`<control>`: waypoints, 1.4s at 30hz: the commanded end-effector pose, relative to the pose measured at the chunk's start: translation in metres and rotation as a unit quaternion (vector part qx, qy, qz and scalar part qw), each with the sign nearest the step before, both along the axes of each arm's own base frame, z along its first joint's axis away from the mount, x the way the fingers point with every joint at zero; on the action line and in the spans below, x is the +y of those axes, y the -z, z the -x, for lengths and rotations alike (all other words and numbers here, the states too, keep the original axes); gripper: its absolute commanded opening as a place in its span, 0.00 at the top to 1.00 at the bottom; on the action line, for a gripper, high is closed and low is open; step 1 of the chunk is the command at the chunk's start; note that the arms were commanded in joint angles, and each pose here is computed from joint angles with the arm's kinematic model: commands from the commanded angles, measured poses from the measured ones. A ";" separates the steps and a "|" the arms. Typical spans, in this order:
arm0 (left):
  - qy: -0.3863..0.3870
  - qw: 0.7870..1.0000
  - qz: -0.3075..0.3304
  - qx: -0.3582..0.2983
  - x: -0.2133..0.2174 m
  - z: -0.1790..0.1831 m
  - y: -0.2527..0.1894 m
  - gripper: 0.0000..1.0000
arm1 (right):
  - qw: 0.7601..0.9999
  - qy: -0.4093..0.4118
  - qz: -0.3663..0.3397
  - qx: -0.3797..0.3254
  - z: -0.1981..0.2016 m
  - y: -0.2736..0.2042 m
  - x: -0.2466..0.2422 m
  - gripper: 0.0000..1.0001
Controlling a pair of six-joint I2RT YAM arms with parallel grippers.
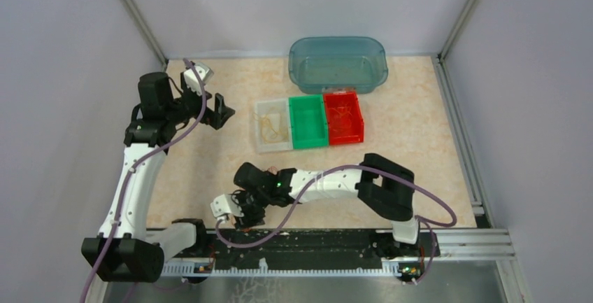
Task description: Untangle the cables
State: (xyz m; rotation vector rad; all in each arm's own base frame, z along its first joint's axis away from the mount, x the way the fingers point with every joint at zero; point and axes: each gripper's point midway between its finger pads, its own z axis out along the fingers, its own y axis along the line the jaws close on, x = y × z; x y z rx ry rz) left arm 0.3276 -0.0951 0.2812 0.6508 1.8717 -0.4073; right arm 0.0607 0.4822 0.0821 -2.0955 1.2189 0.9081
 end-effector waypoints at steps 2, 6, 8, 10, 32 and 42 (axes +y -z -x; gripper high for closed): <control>-0.004 0.999 0.010 -0.030 0.000 -0.003 -0.017 0.00 | 0.998 -0.036 0.023 -0.039 -0.001 0.017 0.010 0.47; 0.002 0.999 0.015 -0.029 -0.002 -0.002 -0.018 0.00 | 0.997 -0.036 0.043 -0.047 -0.005 0.035 0.012 0.53; 0.004 0.999 0.015 -0.033 -0.003 -0.001 -0.020 0.00 | 0.997 -0.032 0.048 -0.052 -0.008 0.040 0.013 0.55; 0.006 0.999 0.014 -0.036 -0.003 -0.001 -0.021 0.00 | 0.997 -0.029 0.046 -0.056 -0.010 0.043 0.015 0.56; 0.002 0.999 0.017 -0.048 -0.003 -0.001 -0.030 0.00 | 0.953 0.074 -0.256 0.145 -0.033 -0.207 0.012 1.00; 0.019 0.999 0.011 -0.044 -0.005 0.003 -0.021 0.00 | 0.875 0.267 -0.366 0.172 -0.133 -0.282 -0.092 1.00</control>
